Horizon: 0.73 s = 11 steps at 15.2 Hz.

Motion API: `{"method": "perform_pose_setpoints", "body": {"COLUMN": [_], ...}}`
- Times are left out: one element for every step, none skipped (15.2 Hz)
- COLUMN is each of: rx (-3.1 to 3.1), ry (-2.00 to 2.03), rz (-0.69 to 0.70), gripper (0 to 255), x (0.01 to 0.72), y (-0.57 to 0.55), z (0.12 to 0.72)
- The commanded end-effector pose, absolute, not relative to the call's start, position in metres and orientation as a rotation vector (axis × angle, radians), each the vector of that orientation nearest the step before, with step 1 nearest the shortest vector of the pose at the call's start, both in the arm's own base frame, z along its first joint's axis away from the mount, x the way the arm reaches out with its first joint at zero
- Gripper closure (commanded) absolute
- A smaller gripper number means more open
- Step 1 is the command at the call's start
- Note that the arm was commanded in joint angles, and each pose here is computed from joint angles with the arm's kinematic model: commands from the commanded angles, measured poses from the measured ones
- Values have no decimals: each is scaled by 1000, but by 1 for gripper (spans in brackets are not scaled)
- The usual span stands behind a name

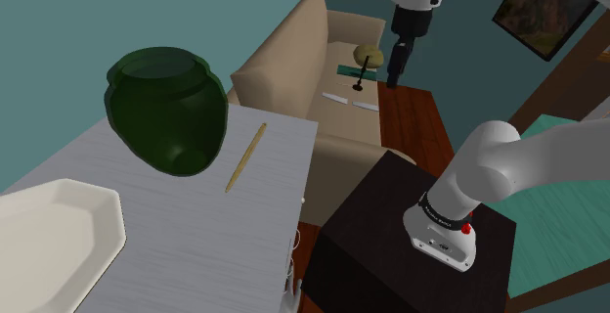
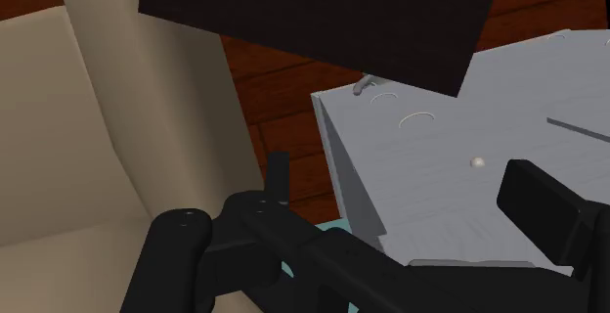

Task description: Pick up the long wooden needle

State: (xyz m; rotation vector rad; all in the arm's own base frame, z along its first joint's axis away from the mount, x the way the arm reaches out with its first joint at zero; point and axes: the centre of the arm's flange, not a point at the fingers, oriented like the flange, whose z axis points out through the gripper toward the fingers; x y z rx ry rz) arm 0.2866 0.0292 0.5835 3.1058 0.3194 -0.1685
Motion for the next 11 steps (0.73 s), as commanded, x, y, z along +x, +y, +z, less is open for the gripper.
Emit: {"method": "perform_pose_setpoints", "body": {"rx": [3106,3111,3114,3116,3116,3116,3113,3110,3105,3099,3091], "ry": [319,253,187,121,55,-11,-77,-142,-208,-274,-339], "rz": [-168,-167,-166,-165,-164,-162,-161,-159,-158,-156,-154], "gripper": [0,0,0,0,0,0,0,0,0,0,0], "x": [287,285,284,283,283,284,285,287,289,292,295], "y": [29,42,54,67,80,92,105,117,130,142,154], "z": [583,580,577,574,570,567,563,560,556,553,549]}}
